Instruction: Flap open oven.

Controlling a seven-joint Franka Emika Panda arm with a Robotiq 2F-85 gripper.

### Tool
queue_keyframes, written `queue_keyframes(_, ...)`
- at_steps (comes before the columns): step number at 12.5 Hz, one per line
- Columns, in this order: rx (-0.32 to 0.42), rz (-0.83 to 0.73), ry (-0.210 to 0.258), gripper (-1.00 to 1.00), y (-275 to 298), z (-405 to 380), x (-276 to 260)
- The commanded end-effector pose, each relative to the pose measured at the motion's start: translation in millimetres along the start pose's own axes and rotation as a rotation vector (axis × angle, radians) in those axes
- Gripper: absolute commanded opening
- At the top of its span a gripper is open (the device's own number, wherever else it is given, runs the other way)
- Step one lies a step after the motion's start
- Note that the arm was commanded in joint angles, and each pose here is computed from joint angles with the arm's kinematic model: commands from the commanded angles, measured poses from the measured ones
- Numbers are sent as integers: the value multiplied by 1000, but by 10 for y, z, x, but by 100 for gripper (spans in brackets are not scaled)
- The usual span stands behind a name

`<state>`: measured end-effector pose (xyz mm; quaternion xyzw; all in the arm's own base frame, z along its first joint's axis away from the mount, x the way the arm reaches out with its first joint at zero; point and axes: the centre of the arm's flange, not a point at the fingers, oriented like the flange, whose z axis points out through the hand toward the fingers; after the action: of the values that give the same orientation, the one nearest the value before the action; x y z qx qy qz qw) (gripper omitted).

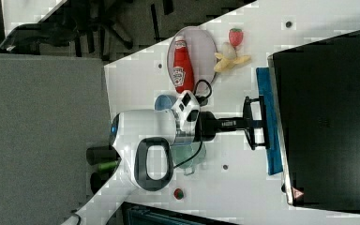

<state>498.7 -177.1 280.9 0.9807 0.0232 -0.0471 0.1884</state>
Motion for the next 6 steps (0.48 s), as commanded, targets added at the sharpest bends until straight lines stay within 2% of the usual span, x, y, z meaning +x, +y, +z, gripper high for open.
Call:
queue_keyframes(1,-60,6,-7,-65,-700,72,125)
queue_keyframes(4,-134,84,-14,-65,-1197,268,169)
queue_keyframes(6,-207,74,0,-65,-1498,430,177)
